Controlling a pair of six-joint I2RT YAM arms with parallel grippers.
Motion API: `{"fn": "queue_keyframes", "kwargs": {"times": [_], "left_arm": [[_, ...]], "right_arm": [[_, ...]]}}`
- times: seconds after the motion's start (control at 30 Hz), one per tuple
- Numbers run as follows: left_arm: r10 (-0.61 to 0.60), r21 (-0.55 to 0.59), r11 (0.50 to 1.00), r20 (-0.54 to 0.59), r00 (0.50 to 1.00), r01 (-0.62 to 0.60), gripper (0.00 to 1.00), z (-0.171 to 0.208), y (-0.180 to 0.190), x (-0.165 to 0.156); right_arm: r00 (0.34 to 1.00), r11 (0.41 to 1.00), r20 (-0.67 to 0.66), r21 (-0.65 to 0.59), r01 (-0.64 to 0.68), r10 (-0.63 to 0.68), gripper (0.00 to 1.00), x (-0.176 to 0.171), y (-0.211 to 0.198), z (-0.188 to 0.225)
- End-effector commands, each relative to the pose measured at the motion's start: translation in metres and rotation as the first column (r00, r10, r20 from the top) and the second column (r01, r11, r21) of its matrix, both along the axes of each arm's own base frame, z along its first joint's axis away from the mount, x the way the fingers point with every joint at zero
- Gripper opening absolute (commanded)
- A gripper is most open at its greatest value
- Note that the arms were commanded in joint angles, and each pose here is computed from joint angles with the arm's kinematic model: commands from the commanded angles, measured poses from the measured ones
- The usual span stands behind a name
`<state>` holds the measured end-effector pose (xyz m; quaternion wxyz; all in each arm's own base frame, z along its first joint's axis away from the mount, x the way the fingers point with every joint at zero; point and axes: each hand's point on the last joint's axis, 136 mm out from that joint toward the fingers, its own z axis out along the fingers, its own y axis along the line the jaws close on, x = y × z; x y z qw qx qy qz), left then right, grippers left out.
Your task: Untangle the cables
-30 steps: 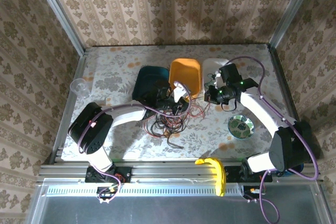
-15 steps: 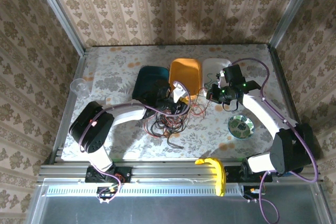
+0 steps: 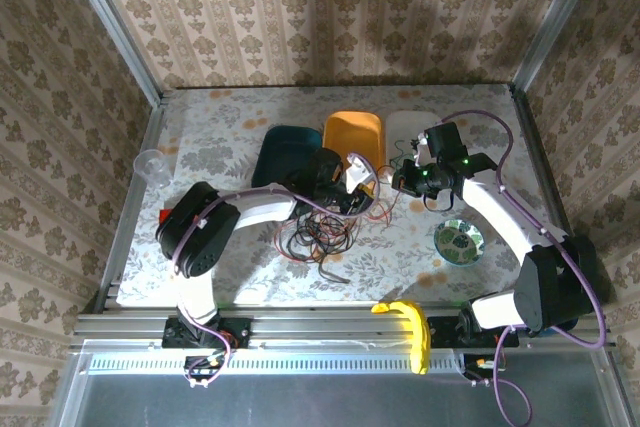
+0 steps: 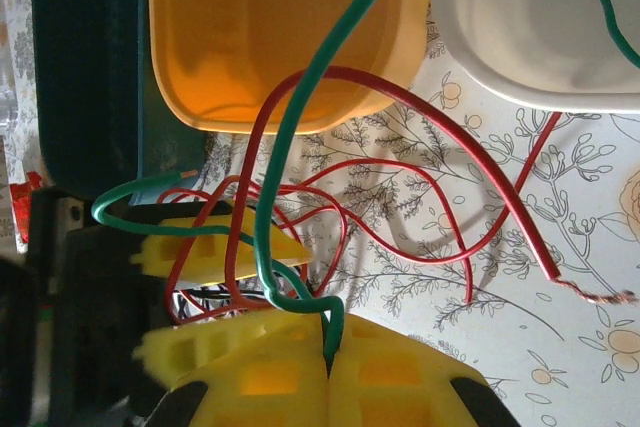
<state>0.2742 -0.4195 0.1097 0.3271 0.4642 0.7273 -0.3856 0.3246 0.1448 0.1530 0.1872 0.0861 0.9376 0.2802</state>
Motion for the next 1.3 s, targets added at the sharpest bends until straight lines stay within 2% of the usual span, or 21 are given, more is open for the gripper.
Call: {"fn": "queue_keyframes", "kwargs": {"times": [0.0,0.17,0.3,0.53,0.67,0.83,0.87,1.0,1.13,1.27], "left_arm": [[0.039,-0.078,0.996,0.011,0.999,-0.038,0.0,0.012,-0.006,0.016],[0.085,-0.123,0.989,-0.002,0.996,-0.085,0.0,0.022,0.0,0.025],[0.089,-0.128,0.988,0.027,0.996,-0.085,0.0,0.034,0.009,0.02],[0.152,-0.176,0.973,0.024,0.988,-0.146,0.0,0.056,0.038,0.017],[0.221,-0.178,0.96,0.007,0.975,-0.216,0.0,0.056,0.061,0.022],[0.273,-0.152,0.951,0.005,0.962,-0.269,0.0,0.05,0.087,0.023],[0.265,-0.133,0.956,0.011,0.964,-0.261,0.0,0.048,0.088,0.02],[0.229,-0.093,0.97,0.01,0.973,-0.227,0.0,0.039,0.083,0.01],[0.224,-0.083,0.971,0.013,0.974,-0.222,0.0,0.034,0.076,0.009],[0.22,-0.077,0.973,0.016,0.975,-0.218,0.0,0.031,0.07,0.007]], "right_arm": [[1.0,0.999,0.029,0.035,-0.008,0.007,0.0,0.002,0.006,0.017],[1.0,0.999,0.011,-0.028,0.026,-0.026,0.0,0.0,-0.005,0.009],[0.996,0.984,-0.035,-0.162,0.075,-0.082,0.0,-0.005,-0.028,-0.01],[0.977,0.899,-0.133,-0.428,0.095,-0.166,0.0,-0.024,-0.076,-0.049],[0.964,0.853,-0.13,-0.504,0.135,-0.23,0.0,-0.03,-0.101,-0.053],[0.945,0.83,-0.115,-0.519,0.206,-0.306,0.0,-0.034,-0.126,-0.052],[0.951,0.84,-0.071,-0.492,0.229,-0.301,0.0,-0.029,-0.125,-0.042],[0.967,0.878,0.063,-0.408,0.251,-0.247,0.0,-0.005,-0.113,-0.008],[0.975,0.885,0.109,-0.41,0.222,-0.194,0.0,0.022,-0.108,0.015],[0.988,0.887,0.044,-0.435,0.151,-0.147,0.0,0.057,-0.102,0.006]]}}
